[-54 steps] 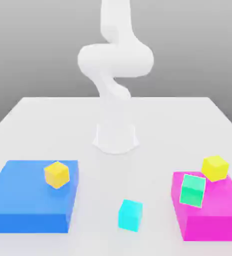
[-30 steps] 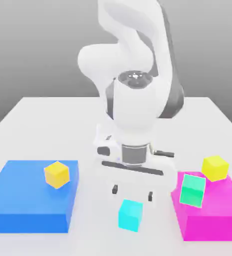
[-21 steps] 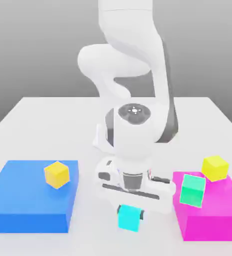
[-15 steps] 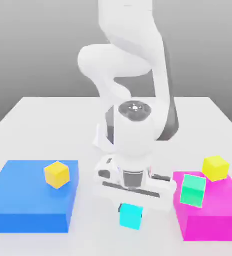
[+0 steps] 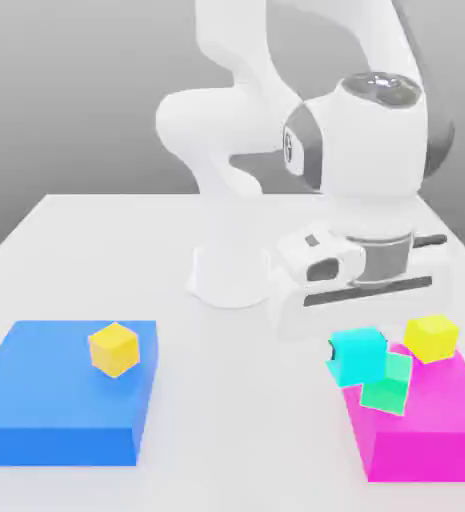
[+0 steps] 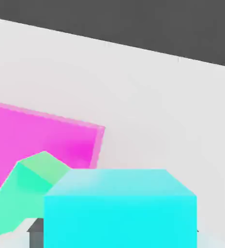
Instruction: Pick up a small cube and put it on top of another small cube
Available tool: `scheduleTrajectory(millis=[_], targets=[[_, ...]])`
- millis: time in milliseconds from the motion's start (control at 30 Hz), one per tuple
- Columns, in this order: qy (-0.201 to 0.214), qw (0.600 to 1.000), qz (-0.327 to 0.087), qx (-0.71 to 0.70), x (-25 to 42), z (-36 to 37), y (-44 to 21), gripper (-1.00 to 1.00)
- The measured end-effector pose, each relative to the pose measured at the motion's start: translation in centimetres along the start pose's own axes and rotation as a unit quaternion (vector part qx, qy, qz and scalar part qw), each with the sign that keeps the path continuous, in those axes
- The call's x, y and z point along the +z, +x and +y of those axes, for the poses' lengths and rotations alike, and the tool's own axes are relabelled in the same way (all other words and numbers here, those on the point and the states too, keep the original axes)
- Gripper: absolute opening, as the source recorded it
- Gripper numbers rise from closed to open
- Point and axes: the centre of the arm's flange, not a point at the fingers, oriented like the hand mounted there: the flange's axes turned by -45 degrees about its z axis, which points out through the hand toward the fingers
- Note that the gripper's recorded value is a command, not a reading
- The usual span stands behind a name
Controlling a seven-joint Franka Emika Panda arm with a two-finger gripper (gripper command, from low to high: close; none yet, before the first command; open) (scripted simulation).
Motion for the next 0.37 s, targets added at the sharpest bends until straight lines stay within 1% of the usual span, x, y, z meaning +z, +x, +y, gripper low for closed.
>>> scheduleTrajectory(millis=[100,233,267,367], targets=[[-0.012,0.998,0.002,-0.067,-2.0,-2.4,-0.3,-1.00],[-0.019,0.997,0.003,-0.079,2.5,-2.8,-0.4,-1.00],[-0.019,0.997,0.003,-0.079,3.4,-2.7,-0.5,1.00],[-0.019,0.997,0.003,-0.079,3.4,-2.7,-0.5,1.00]])
